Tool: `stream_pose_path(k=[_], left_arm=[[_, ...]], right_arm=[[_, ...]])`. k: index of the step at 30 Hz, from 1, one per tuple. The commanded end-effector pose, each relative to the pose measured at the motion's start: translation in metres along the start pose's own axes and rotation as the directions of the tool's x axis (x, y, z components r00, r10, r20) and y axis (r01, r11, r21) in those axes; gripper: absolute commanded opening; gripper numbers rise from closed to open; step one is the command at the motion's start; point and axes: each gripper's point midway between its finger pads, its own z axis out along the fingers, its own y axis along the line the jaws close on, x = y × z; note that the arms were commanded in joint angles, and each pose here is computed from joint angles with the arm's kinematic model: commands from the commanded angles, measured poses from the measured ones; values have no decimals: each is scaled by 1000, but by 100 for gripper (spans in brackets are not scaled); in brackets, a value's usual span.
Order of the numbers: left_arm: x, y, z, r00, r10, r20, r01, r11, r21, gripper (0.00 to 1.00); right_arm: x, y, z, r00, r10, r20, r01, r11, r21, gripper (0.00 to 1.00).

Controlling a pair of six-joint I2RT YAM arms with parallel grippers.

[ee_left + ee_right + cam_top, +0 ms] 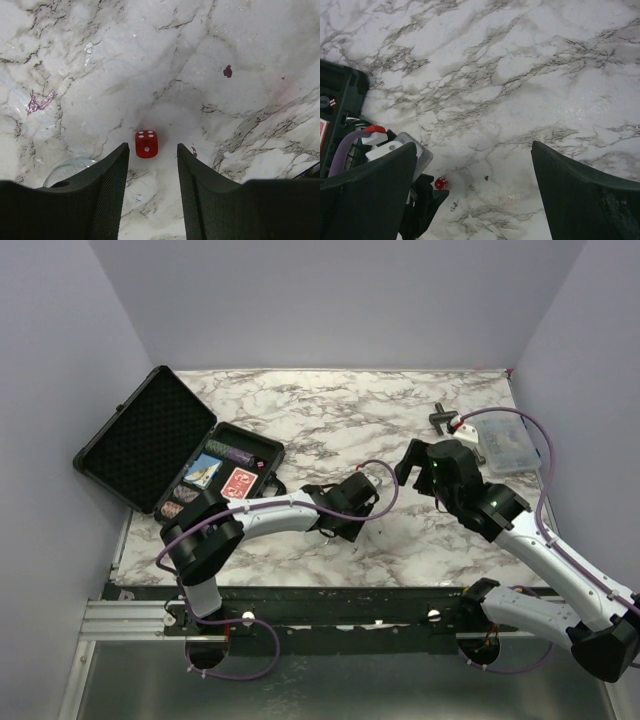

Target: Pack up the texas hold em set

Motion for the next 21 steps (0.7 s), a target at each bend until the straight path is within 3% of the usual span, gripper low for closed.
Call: stream_pose_path(k=[1,10,21], left_arm=[[9,4,10,1000,6,-31,-6,1000,6,43],[15,10,17,999,4,-49,-5,1000,-14,42],[20,12,24,998,1,-65,-2,1000,-23,28]], right_arm=[[-4,1,-6,1000,13,12,-13,1000,-14,100],[-9,7,-8,1000,19,14,-19,999,-39,100],[-8,9,-8,1000,12,8,-12,999,-47,100]])
